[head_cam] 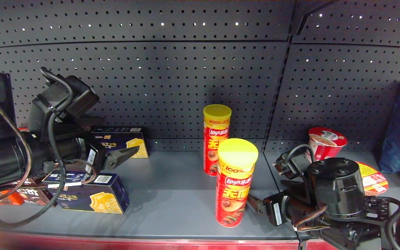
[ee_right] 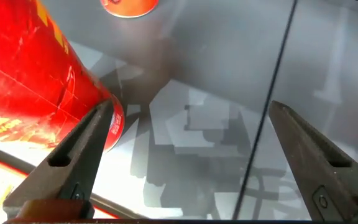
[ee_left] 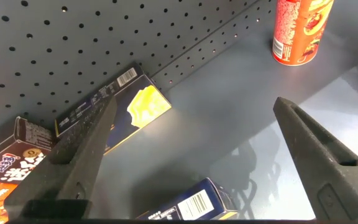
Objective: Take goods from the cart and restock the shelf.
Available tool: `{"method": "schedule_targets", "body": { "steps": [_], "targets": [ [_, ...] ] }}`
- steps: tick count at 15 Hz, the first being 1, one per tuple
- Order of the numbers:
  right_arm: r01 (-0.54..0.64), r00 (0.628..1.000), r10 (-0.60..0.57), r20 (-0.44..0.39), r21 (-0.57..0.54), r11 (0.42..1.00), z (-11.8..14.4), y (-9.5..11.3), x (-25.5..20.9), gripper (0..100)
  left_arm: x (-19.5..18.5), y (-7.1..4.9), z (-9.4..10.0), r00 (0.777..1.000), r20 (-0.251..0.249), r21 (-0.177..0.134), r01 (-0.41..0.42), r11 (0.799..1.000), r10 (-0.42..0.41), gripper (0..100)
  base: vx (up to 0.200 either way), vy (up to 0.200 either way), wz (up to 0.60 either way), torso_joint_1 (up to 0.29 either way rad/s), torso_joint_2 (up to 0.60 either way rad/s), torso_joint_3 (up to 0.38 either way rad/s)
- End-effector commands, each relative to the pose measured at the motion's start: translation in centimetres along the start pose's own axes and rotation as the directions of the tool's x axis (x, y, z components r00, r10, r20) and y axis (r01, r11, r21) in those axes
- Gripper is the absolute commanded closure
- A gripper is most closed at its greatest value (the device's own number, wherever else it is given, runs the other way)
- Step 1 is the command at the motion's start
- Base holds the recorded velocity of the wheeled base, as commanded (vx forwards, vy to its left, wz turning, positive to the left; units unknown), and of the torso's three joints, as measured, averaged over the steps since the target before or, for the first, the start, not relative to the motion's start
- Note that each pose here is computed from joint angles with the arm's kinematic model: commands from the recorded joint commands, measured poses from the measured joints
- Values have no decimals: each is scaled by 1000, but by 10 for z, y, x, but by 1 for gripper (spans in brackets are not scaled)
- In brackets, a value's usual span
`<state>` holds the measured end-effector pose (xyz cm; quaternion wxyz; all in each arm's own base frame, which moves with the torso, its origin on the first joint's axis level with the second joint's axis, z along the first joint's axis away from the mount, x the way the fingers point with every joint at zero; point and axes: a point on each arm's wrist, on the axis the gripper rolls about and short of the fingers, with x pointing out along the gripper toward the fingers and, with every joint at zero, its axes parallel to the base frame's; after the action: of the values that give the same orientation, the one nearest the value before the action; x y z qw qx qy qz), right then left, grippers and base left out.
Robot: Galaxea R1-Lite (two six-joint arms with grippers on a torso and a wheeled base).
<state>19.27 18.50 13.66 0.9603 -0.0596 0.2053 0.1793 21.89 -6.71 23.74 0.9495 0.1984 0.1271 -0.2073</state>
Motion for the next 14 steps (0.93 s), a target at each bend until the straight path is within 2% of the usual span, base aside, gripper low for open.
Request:
{"method": "schedule_targets", "body": {
  "steps": [1, 14],
  "targets": [
    [-7, 1000, 7, 0, -4, 1000, 0, 3, 1, 0, 0, 0, 0, 1000, 1, 0, 0, 1000, 0, 0, 0, 0, 0, 0, 0, 0],
    [-25, 1000, 25, -5, -14, 1000, 1, 12, 9, 0, 1, 0, -1, 1000, -4, -2, 1, 1000, -1, 0, 0, 0, 0, 0, 0, 0]
  ]
}}
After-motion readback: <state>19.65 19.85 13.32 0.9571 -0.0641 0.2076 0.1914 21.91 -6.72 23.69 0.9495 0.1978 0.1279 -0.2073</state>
